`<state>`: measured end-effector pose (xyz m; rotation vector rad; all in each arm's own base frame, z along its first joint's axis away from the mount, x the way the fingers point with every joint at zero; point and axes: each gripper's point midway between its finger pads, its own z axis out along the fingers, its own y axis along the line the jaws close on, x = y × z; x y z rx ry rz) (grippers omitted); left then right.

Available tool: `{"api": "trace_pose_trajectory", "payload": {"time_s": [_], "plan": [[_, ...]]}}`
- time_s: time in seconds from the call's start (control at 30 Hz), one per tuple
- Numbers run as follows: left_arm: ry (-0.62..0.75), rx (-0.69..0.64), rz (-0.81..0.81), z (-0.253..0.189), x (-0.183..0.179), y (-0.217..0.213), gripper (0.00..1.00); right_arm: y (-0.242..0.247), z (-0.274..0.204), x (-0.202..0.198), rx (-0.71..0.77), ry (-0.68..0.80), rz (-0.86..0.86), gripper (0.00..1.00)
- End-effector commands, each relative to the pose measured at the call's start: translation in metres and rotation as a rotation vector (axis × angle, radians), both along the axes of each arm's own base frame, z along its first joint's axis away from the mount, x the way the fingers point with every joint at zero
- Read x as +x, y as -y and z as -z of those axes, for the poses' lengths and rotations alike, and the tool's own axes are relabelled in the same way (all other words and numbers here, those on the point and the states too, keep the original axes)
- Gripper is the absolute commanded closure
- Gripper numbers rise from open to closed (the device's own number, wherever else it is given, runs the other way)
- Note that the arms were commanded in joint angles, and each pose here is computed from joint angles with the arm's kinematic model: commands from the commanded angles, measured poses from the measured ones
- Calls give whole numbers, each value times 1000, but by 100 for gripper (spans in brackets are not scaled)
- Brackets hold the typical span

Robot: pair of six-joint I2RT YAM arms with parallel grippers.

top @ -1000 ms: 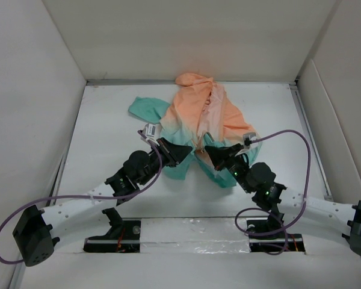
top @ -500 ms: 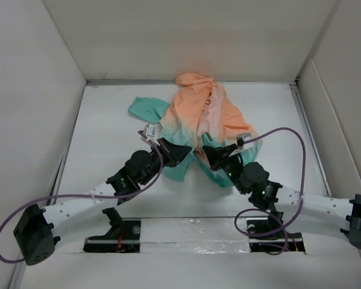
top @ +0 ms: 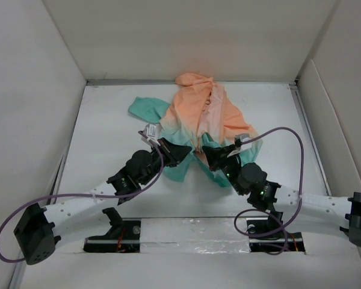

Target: Zip up the jacket

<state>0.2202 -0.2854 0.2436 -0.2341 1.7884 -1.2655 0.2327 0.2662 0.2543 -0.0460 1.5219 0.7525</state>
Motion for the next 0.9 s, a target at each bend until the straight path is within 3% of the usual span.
{"api": "trace_pose_trajectory", "payload": {"time_s": [0.0,0.87], "plan": [[46,-60,-2,-26,3,4,100,1,-33,2,69,45,31,100],[43,-65,18,-24,0,6,100,-2,-34,2,61,46,40,100]]}}
